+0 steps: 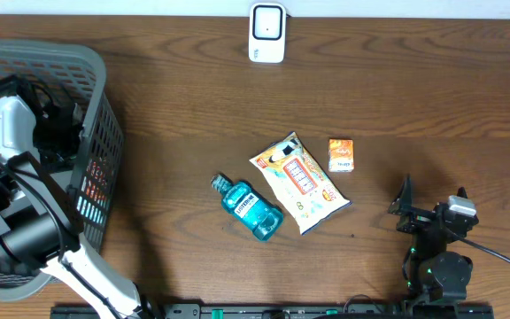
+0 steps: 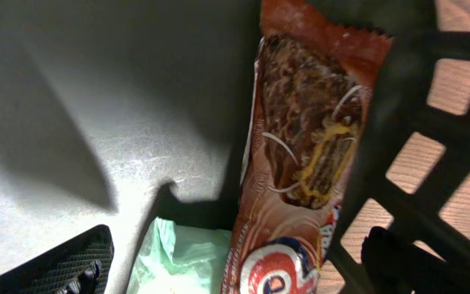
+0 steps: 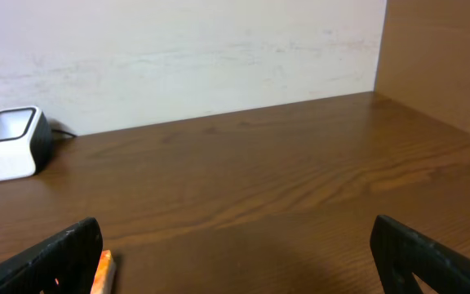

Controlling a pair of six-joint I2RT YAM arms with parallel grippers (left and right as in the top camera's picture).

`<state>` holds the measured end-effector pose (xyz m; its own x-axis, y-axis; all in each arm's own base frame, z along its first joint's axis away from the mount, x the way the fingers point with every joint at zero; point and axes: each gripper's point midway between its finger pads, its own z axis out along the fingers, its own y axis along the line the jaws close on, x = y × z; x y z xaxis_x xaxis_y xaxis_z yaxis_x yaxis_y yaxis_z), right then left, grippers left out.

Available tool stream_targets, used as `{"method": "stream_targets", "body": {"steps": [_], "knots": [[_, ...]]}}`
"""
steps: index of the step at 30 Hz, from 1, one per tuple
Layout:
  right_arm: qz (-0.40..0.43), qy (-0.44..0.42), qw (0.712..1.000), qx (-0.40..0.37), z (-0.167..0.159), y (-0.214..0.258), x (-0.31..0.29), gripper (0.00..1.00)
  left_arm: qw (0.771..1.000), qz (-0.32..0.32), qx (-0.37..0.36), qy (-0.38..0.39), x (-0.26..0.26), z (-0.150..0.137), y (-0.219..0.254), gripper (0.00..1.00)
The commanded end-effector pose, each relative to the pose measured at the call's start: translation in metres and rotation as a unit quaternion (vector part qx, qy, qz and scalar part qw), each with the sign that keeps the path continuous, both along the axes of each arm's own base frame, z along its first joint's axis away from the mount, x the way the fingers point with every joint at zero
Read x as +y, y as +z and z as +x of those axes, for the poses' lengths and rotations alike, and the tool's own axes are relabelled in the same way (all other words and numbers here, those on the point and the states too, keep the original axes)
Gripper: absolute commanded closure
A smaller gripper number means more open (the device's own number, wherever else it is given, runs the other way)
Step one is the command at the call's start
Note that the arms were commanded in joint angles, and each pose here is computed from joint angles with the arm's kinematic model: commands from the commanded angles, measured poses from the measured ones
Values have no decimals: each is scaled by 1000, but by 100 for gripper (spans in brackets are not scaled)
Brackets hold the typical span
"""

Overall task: Scan the item barcode
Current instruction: 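Reach the left gripper into the basket and grasp the chocolate bar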

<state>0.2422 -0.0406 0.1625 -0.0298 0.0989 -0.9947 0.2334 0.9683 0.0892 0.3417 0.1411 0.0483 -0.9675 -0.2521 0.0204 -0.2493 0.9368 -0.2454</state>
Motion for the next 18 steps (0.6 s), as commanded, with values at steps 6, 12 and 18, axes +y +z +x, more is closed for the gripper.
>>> {"method": "stream_targets", "body": {"steps": [6, 12, 18], "knots": [[-4, -2, 1000, 2, 0, -1, -1, 1, 999, -21, 23, -10, -6, -6, -22, 6], [-4, -2, 1000, 2, 0, -1, -1, 1, 999, 10, 37, -13, 5, -8, -30, 31], [-4, -2, 1000, 1, 0, -1, -1, 1, 994, 82, 73, 2, 30, -19, -33, 56]]}}
